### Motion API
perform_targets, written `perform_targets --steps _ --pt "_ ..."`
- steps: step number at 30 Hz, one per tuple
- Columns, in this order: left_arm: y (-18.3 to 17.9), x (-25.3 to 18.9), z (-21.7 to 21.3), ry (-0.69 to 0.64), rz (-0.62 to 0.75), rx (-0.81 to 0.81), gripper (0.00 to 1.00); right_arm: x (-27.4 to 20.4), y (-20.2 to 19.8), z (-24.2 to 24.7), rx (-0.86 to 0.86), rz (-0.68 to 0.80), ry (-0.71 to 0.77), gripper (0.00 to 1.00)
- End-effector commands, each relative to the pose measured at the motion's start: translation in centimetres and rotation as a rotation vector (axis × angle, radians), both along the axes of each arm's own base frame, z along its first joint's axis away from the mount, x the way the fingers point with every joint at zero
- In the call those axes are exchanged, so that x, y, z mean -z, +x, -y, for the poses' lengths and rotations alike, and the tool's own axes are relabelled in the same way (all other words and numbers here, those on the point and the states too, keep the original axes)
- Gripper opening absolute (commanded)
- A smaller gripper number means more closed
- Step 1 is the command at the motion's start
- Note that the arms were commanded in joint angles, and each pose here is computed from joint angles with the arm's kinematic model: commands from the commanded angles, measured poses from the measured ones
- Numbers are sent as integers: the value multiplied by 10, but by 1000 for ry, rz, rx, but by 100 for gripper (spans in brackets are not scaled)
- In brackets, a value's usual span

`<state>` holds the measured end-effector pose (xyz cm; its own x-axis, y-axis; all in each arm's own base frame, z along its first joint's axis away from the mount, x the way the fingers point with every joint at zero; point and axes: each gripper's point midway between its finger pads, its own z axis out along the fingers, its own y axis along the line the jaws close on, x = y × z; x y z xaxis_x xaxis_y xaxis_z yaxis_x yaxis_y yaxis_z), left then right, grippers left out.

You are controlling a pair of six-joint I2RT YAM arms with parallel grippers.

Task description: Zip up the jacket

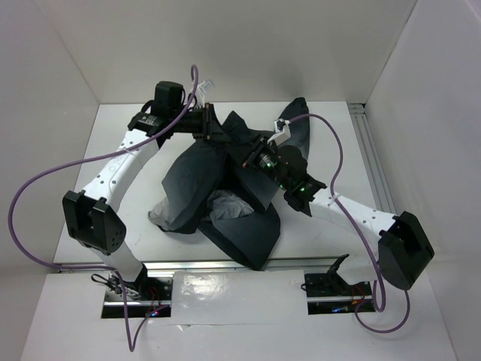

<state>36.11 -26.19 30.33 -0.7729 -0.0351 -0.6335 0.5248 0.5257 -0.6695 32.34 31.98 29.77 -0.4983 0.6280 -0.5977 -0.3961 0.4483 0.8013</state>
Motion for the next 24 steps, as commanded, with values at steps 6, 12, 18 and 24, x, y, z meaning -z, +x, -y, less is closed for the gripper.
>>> perform_targets --steps 6,12,18,24 --pt "-10 -37 4 -41 99 33 0 -24 4 9 39 84 58 13" --pt "-8 -36 4 -37 100 25 0 -24 4 9 39 84 58 0" --pt "-4 -40 -4 9 116 -20 0 -21 5 8 39 65 42 0" --pt "-1 -50 -11 95 172 -59 0 -23 9 8 55 -2 -3 0"
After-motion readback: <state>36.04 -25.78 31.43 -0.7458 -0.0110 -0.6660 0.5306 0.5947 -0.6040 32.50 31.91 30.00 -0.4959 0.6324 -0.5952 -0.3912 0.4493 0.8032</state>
